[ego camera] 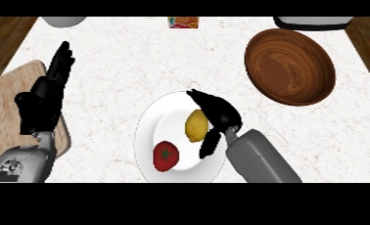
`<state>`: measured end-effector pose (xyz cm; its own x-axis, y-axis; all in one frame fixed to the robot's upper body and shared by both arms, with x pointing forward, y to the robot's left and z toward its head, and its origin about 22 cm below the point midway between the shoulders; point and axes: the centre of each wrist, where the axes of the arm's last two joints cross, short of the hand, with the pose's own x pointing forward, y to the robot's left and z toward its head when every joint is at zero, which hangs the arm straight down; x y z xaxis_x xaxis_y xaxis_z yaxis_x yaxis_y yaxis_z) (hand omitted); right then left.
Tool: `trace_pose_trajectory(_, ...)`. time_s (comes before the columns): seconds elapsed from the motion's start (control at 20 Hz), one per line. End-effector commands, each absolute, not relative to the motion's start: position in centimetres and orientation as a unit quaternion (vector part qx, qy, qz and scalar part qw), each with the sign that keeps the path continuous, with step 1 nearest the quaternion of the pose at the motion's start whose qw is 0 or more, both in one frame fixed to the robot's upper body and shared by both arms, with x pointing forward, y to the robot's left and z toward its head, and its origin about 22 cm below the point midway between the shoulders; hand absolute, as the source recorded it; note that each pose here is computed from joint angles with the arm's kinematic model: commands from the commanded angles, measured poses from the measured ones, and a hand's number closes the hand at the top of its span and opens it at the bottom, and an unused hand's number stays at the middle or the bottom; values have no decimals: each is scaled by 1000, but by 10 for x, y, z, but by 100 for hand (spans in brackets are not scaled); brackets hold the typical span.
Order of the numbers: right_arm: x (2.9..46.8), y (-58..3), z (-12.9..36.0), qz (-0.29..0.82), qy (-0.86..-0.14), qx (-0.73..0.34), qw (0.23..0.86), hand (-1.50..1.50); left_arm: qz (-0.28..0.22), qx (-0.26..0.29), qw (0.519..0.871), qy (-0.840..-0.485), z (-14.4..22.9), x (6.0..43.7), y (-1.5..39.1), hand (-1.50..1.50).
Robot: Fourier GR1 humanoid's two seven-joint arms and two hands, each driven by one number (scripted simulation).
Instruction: Pick the lemon from the plate and place it in the bowl
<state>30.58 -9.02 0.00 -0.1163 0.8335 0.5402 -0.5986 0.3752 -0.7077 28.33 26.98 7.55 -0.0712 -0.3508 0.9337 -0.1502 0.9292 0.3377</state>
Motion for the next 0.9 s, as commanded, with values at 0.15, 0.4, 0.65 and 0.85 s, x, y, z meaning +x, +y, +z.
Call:
trace_pose_trajectory(0.15, 315, -81, -22, 590, -520, -133, 603, 150, -73, 170, 658, -730, 90, 288, 269, 0)
trace_pose_trajectory(0.4, 317, -85, -31, 576, -535, -137, 602, 150, -72, 180, 653, -732, 85, 290, 264, 0)
trace_pose_trajectory(0.65, 299, -63, -29, 564, -552, -126, 600, 150, -76, 165, 653, -735, 95, 294, 254, 0)
trace_pose_trajectory(0.85, 290, -71, 5, 558, -594, -132, 564, 150, -69, 171, 663, -726, 78, 269, 266, 0)
